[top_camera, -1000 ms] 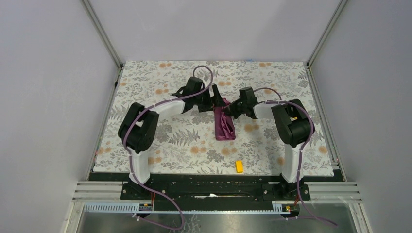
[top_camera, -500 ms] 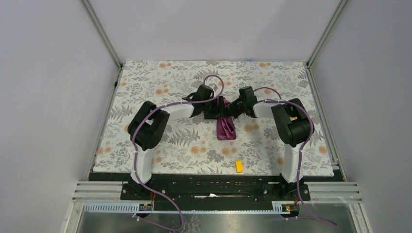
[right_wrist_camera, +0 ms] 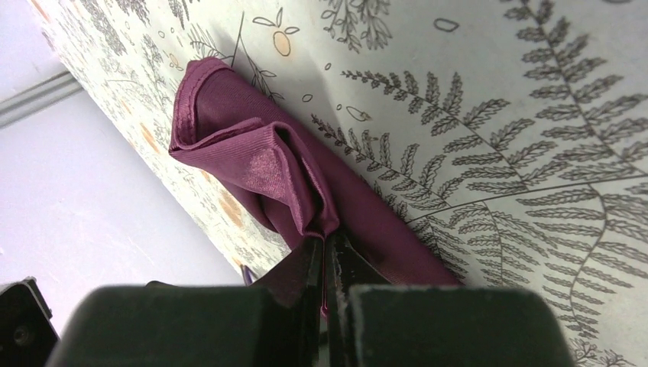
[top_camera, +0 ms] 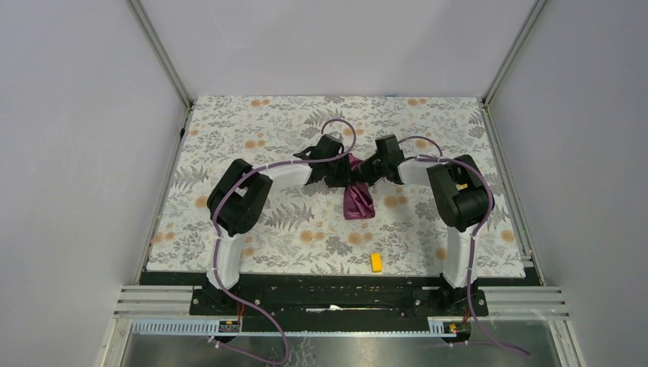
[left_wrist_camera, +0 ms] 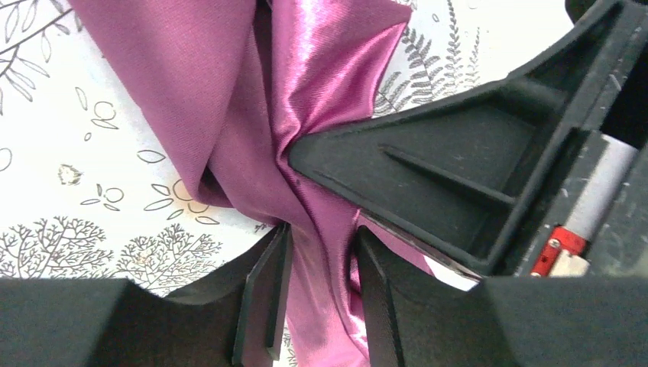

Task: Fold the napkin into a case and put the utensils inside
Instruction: Fold the 2/3-rectangle-folded napkin at the center of the board.

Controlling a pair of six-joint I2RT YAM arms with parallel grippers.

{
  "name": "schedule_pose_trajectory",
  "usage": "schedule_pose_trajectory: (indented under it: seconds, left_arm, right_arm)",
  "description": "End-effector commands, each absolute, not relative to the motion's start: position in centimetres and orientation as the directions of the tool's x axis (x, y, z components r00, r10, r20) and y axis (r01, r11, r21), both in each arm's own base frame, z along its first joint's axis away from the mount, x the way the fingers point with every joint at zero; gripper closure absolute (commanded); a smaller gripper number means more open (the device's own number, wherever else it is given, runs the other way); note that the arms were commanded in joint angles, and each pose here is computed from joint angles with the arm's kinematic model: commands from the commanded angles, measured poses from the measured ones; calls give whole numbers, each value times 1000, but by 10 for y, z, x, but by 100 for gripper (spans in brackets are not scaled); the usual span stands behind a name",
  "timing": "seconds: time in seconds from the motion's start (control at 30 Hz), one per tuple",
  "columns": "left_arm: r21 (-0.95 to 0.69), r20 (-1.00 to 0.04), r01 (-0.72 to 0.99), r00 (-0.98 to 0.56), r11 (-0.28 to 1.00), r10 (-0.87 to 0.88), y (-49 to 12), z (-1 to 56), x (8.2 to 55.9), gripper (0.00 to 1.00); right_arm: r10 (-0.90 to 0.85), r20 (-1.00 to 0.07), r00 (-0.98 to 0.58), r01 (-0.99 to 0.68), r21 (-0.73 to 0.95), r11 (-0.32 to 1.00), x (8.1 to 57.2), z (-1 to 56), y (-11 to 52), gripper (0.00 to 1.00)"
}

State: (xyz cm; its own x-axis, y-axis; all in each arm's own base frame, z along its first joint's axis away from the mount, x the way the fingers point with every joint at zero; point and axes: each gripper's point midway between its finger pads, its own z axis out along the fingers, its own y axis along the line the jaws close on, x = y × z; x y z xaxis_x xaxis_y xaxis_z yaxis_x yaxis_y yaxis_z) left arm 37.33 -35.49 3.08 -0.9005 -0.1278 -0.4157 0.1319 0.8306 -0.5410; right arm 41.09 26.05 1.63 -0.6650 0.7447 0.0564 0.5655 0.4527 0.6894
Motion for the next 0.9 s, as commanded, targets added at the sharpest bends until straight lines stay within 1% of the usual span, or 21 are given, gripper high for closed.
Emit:
schedule_pose_trajectory:
  seconds: [0.0,0.07,0.1,0.17,0.27,0.3,0.37,0.43,0.47,0.53,0.7,0.8,0.87]
  left_arm:
    - [-387,-352,12,-926,922,-136,-320,-22,359,61]
    - [-384,-344,-1,-928,923,-144,-315,-25,357,72]
    - [-389,-340,-6,-929,921,-149,-313,-26,356,75]
    - [-403,-333,-12,-929,915,-159,-310,-27,354,76]
    - [-413,-322,-14,-933,910,-161,-307,-31,351,77]
    - [-419,-319,-14,-934,908,-162,-306,-31,349,77]
    - [-425,-321,-13,-933,905,-164,-305,-31,347,77]
    - [-434,-318,-11,-934,901,-164,-305,-29,346,77]
    - [-437,-316,-8,-935,899,-162,-306,-29,345,77]
    - [-443,-314,-4,-936,896,-159,-308,-28,345,78]
    - [-448,-313,-1,-936,894,-158,-309,-27,345,78]
    - [-450,-313,2,-937,893,-156,-309,-26,344,79]
    - [-452,-310,1,-938,892,-156,-309,-27,344,79]
  right_arm:
    - [689,-34,-724,469,708,528,416,38,267,97]
    - [639,-87,-764,399,715,574,415,45,268,84]
    - [608,-115,-785,360,715,599,414,50,268,80]
    - [548,-175,-818,279,712,644,412,59,266,73]
    - [448,-215,-868,144,754,641,408,82,269,60]
    - [398,-265,-879,70,752,656,407,90,267,56]
    - [355,-332,-874,-7,738,674,408,103,259,42]
    - [334,-369,-867,-45,725,687,411,110,247,36]
    - [323,-393,-861,-67,717,694,416,112,242,34]
    - [315,-387,-866,-44,688,725,418,102,227,32]
    - [307,-371,-876,-44,696,716,432,86,217,32]
    - [334,-367,-868,-54,740,671,440,81,216,30]
    - [335,-359,-871,-74,770,633,444,78,220,31]
